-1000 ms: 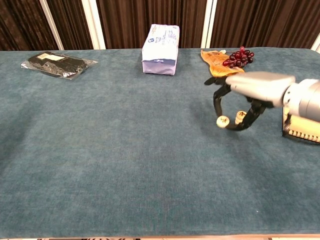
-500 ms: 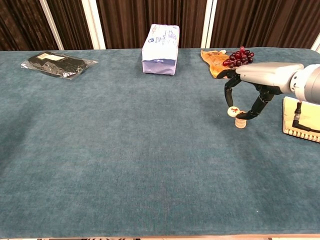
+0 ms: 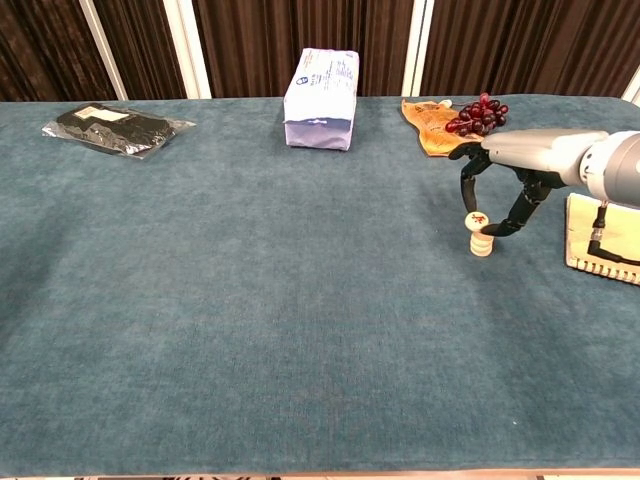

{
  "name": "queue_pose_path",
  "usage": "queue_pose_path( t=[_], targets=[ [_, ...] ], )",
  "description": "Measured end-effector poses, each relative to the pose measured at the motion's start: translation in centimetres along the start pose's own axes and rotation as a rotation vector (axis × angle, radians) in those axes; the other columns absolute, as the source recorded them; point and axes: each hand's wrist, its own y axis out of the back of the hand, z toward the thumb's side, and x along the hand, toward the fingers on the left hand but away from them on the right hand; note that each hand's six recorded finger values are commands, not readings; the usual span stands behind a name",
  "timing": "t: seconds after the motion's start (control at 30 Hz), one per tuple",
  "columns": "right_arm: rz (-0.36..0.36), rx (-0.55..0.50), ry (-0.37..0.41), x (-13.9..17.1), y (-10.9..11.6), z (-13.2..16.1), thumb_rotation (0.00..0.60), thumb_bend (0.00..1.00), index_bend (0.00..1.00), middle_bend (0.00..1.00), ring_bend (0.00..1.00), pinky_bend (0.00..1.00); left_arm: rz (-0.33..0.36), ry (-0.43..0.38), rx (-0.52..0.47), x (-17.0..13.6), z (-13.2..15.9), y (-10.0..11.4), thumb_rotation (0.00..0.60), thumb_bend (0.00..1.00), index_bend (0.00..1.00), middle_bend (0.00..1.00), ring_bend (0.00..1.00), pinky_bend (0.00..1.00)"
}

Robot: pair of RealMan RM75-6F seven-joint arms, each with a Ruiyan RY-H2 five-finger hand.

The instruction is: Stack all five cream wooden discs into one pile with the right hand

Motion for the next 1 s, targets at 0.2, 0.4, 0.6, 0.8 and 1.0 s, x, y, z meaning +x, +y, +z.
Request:
queue_pose_path(
  t=[0.2, 0.4, 0.6, 0.8, 1.0],
  targets=[
    [0.017, 0.001, -0.020, -0.08, -0.21, -0.45, 0.600, 0.37, 0.56, 0.00, 0.00, 0.00, 0.000, 0.000, 0.001, -0.01, 0.00, -0.01, 0.600, 0.48, 0.16, 0.00, 0.00, 0.00],
    [0.020, -0.004, -0.034, -0.18, -0.24, -0.69, 0.600, 0.37, 0.56, 0.00, 0.00, 0.00, 0.000, 0.000, 0.002, -0.02, -0.02, -0.01, 0.600, 0.48, 0.16, 0.00, 0.00, 0.00],
    [0.022, 0.002, -0.042, -0.24, -0.30, -0.82, 0.600, 0.37, 0.56, 0.00, 0.00, 0.00, -0.001, -0.001, 0.004, -0.03, 0.00, -0.06, 0.600, 0.48, 0.16, 0.00, 0.00, 0.00],
    [0.026, -0.001, -0.043, -0.22, -0.37, -0.83, 0.600, 0.37, 0.56, 0.00, 0.00, 0.00, -0.003, -0.003, 0.006, -0.04, 0.03, -0.10, 0.600, 0.48, 0.16, 0.00, 0.00, 0.00],
    [0.026, -0.003, -0.045, -0.17, -0.39, -0.89, 0.600, 0.37, 0.56, 0.00, 0.00, 0.00, -0.002, -0.002, 0.005, -0.04, 0.00, -0.08, 0.600, 0.48, 0.16, 0.00, 0.00, 0.00]
  ],
)
